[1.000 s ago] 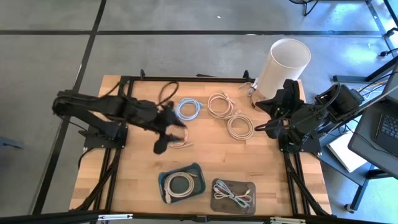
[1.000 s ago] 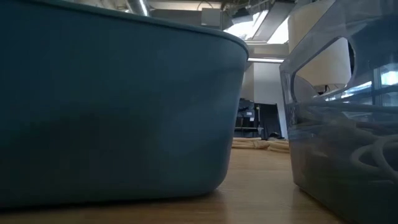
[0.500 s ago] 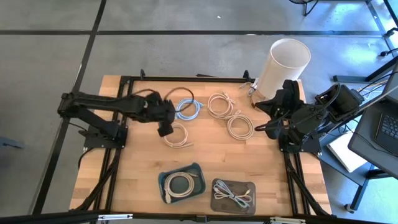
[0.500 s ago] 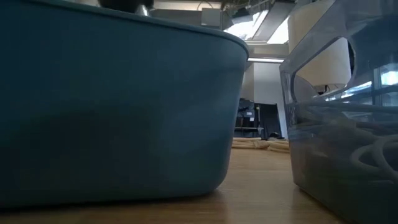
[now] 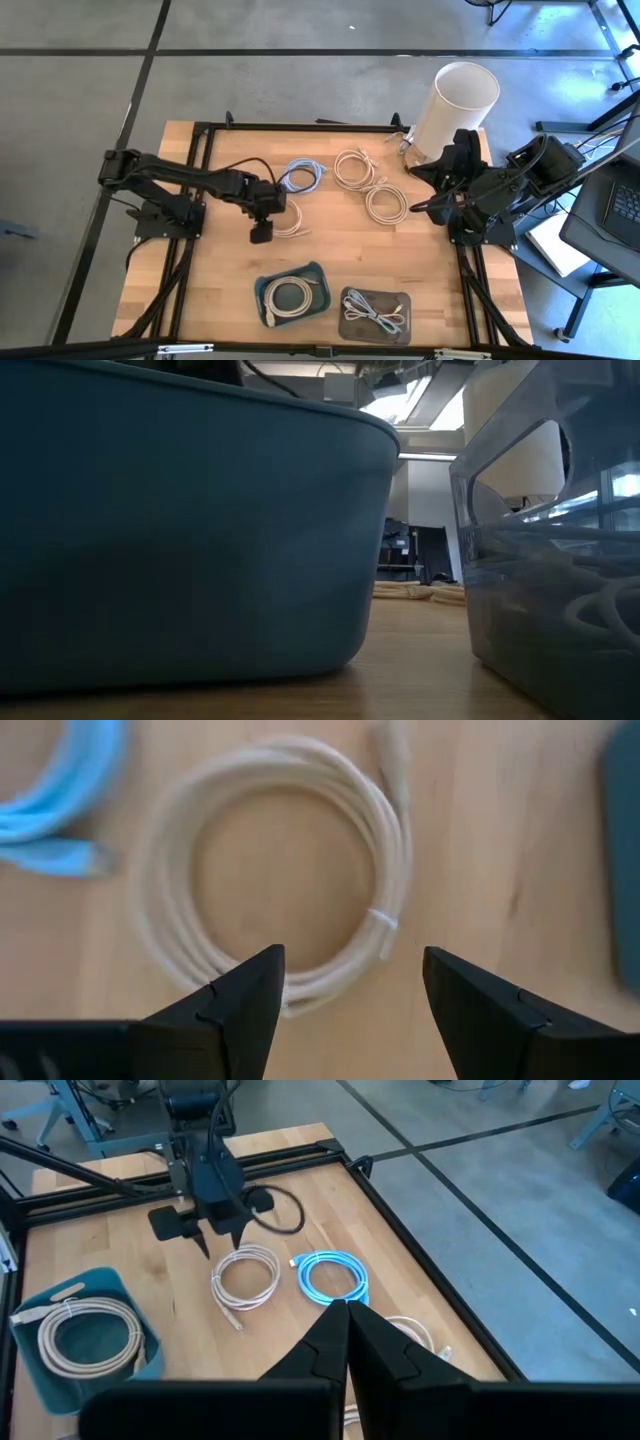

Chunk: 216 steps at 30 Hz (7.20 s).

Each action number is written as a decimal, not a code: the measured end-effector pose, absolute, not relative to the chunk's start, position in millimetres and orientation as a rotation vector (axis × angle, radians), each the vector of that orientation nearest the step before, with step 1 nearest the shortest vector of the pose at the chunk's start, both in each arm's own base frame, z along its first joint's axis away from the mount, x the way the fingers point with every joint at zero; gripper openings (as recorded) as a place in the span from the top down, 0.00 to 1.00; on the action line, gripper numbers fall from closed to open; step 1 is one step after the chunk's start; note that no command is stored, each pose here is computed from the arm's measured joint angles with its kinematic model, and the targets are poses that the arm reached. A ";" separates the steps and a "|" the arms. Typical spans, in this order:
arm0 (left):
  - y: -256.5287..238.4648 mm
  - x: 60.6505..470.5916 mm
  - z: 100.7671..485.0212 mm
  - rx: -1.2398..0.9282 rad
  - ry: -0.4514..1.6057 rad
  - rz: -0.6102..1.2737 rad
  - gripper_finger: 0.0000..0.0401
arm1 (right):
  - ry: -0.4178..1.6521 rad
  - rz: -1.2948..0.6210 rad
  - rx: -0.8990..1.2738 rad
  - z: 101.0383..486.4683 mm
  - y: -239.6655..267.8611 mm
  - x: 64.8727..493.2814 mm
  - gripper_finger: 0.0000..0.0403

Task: Pick & Place USB Port
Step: Put the brown HDMI cable into the blue bin, then put the blue HDMI cable into the blue bin

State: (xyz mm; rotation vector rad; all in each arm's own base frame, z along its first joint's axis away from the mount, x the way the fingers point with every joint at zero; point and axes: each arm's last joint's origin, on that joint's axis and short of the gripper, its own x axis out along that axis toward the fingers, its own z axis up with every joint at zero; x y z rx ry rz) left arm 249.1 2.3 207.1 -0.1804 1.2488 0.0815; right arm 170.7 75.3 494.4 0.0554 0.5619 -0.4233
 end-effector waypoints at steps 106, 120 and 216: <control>-145.9 297.2 250.0 -0.796 0.883 -0.602 0.92 | 0.397 -0.189 0.034 519.9 82.9 132.5 0.89; -142.6 308.0 193.7 -0.675 1.118 -0.560 0.92 | 0.385 -0.187 0.046 521.2 83.4 133.2 0.89; 55.4 302.0 192.7 -0.109 1.099 0.156 0.51 | 0.398 -0.164 0.053 518.4 93.2 144.1 0.89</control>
